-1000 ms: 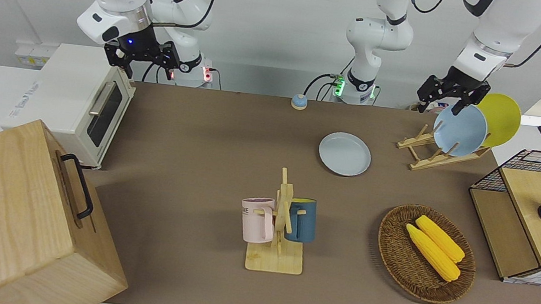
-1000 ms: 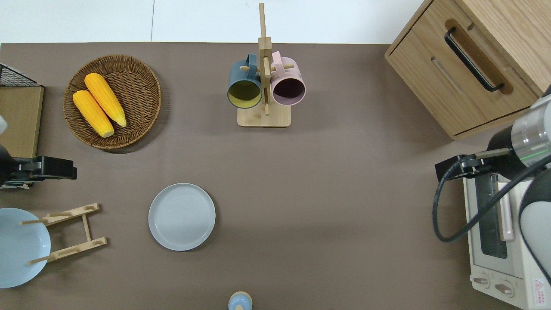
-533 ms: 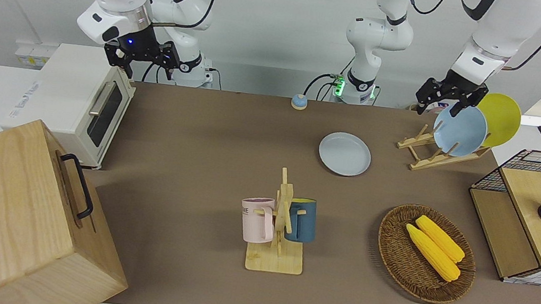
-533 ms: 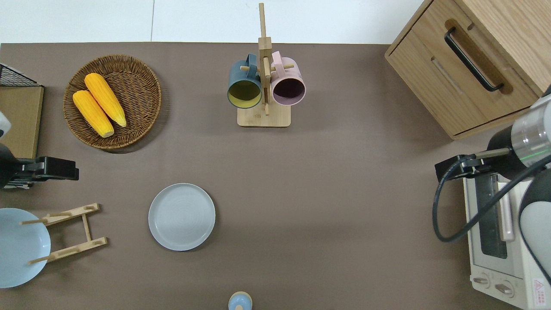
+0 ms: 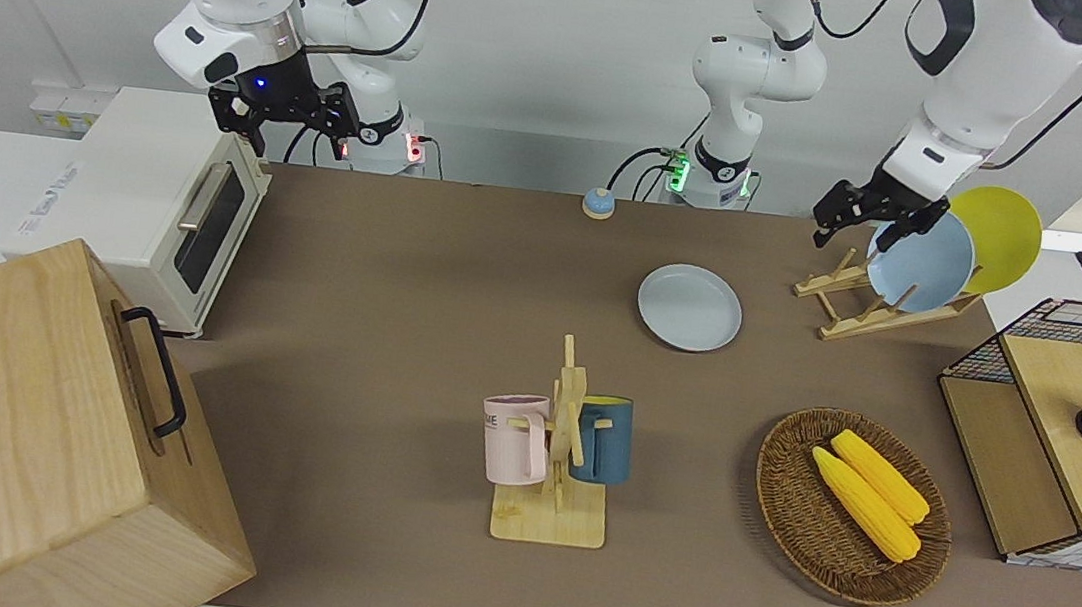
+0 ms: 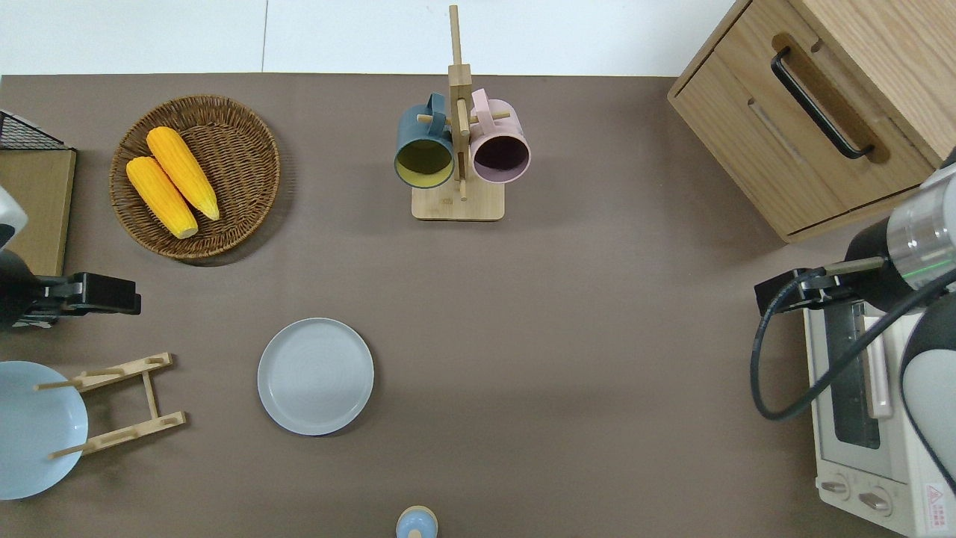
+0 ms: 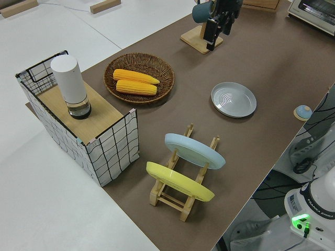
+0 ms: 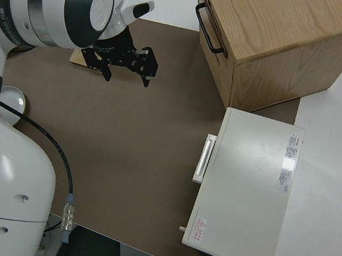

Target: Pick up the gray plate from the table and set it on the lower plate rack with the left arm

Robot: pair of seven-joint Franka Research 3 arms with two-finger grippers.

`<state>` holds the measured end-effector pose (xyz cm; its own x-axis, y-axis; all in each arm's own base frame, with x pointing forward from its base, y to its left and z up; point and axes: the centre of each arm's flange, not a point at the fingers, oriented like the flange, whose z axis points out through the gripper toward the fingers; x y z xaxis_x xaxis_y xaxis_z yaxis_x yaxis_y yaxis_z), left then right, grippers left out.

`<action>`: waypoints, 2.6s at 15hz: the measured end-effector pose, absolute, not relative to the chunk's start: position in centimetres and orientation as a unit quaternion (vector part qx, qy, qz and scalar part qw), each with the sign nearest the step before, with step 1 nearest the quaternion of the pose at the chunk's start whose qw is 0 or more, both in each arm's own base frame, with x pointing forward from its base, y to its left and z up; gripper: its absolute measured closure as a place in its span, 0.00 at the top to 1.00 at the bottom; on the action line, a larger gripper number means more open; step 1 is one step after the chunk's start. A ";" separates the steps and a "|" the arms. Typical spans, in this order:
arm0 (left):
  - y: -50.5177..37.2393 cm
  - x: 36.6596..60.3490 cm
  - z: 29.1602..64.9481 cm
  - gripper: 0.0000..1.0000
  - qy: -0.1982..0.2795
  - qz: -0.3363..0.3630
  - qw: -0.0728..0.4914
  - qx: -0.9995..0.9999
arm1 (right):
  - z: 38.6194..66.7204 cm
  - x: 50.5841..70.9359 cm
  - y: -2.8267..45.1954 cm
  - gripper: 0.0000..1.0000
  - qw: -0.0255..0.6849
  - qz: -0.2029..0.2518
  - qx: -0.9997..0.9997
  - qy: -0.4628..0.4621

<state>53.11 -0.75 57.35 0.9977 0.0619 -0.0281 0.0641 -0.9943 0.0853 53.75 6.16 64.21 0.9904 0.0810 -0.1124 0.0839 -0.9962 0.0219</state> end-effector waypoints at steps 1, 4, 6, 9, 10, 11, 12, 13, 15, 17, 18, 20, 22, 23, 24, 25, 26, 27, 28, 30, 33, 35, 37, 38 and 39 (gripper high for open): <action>-0.8 53.0 55.9 1.00 0.036 -0.007 0.049 0.998 | 64.2 53.7 6.2 0.99 0.013 -0.056 0.997 0.041; -0.8 50.6 49.4 1.00 0.045 -0.009 0.055 0.997 | 64.2 53.7 6.2 0.99 0.013 -0.056 0.997 0.041; -0.8 48.5 45.6 1.00 0.050 -0.015 0.055 0.997 | 64.2 53.7 6.2 0.99 0.013 -0.056 0.997 0.041; -1.0 46.2 40.9 1.00 0.060 -0.016 0.058 0.996 | 64.2 53.7 6.2 0.99 0.013 -0.056 0.997 0.041; -1.3 45.7 39.6 1.00 0.067 -0.014 0.060 0.996 | 64.2 53.7 6.2 0.99 0.013 -0.056 0.997 0.041; -1.6 45.4 38.8 1.00 0.074 -0.013 0.065 0.995 | 64.2 53.7 6.2 0.99 0.013 -0.056 0.997 0.041; -1.9 45.1 38.0 1.00 0.079 -0.011 0.067 0.995 | 64.2 53.7 6.2 0.99 0.013 -0.056 0.997 0.041; -2.2 44.7 37.0 1.00 0.082 -0.011 0.066 0.994 | 64.2 53.7 6.2 0.99 0.013 -0.056 0.997 0.041; -2.7 44.4 35.2 1.00 0.082 -0.012 0.063 0.995 | 64.2 53.7 6.2 0.99 0.013 -0.056 0.997 0.041; -3.2 44.4 33.6 1.00 0.083 -0.019 0.059 0.995 | 64.2 53.7 6.2 0.99 0.013 -0.056 0.997 0.041; -3.3 44.5 32.9 1.00 0.085 -0.022 0.058 0.994 | 64.2 53.7 6.2 0.99 0.013 -0.056 0.997 0.041; -3.5 44.7 31.5 1.00 0.088 -0.027 0.055 0.994 | 64.2 53.7 6.2 0.99 0.013 -0.056 0.997 0.041; -3.5 44.8 30.6 1.00 0.091 -0.030 0.053 0.994 | 64.2 53.7 6.2 0.99 0.013 -0.056 0.997 0.041; -3.5 44.9 30.2 0.99 0.092 -0.031 0.052 0.994 | 64.2 53.7 6.2 0.99 0.013 -0.056 0.997 0.041; -3.5 44.9 30.0 0.99 0.092 -0.031 0.051 0.994 | 64.2 53.7 6.2 0.99 0.013 -0.056 0.997 0.041; -3.6 44.9 29.9 0.92 0.092 -0.032 0.051 0.994 | 64.2 53.7 6.2 0.99 0.013 -0.056 0.997 0.041; -3.8 44.9 29.8 0.80 0.092 -0.032 0.051 0.994 | 64.2 53.7 6.2 0.99 0.013 -0.056 0.997 0.041; -3.9 44.9 29.8 0.68 0.096 -0.033 0.051 0.994 | 64.2 53.7 6.2 0.99 0.013 -0.056 0.997 0.041; -4.1 44.9 29.8 0.57 0.100 -0.033 0.050 0.993 | 64.2 53.7 6.2 0.99 0.013 -0.056 0.997 0.041; -4.1 44.9 29.8 0.37 0.106 -0.033 0.050 0.992 | 64.2 53.7 6.2 0.99 0.013 -0.056 0.997 0.041; -4.2 44.9 29.9 0.09 0.107 -0.034 0.050 0.992 | 64.2 53.7 6.2 0.99 0.013 -0.056 0.997 0.041; -4.3 44.9 30.0 0.08 0.106 -0.032 0.050 0.993 | 64.2 53.7 6.2 0.99 0.013 -0.056 0.997 0.041; -4.4 44.9 30.0 0.05 0.105 -0.032 0.050 0.993 | 64.2 53.7 6.2 0.99 0.013 -0.056 0.997 0.041; -4.5 44.9 30.1 0.04 0.104 -0.032 0.051 0.993 | 64.2 53.7 6.2 0.99 0.013 -0.056 0.997 0.041; -4.5 44.9 30.1 0.04 0.104 -0.031 0.051 0.993 | 64.2 53.7 6.2 0.99 0.013 -0.056 0.997 0.041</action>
